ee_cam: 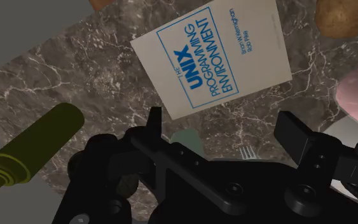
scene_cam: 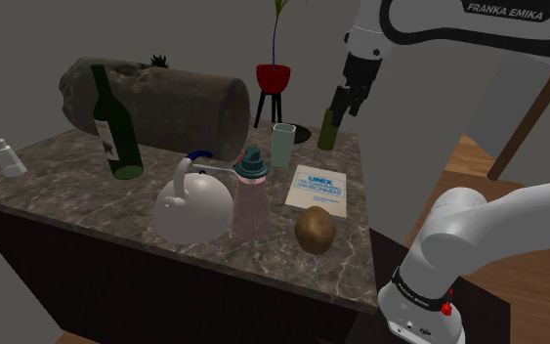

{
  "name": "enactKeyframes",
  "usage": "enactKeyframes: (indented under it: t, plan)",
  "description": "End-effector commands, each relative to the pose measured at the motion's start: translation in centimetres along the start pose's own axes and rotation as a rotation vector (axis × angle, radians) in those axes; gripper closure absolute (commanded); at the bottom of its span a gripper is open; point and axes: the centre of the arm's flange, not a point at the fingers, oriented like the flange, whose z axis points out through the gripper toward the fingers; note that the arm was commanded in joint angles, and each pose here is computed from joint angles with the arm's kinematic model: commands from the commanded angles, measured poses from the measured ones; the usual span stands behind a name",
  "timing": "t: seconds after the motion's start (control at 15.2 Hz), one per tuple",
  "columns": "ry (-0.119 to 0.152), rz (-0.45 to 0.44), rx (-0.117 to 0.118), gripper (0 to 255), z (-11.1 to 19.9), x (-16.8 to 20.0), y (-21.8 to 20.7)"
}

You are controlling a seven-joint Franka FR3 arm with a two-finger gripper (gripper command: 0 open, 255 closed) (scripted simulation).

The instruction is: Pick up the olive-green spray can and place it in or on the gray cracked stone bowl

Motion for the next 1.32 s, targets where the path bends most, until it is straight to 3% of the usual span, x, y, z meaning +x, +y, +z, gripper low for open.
enactKeyframes:
  t: [0.0, 1.25]
  plan:
    - [0.000, 0.000, 0.000, 0, 0.0, 0.0, 0.0]
    - [0.263, 0.354, -0.091, 0, 10.4, 7.3, 18.0]
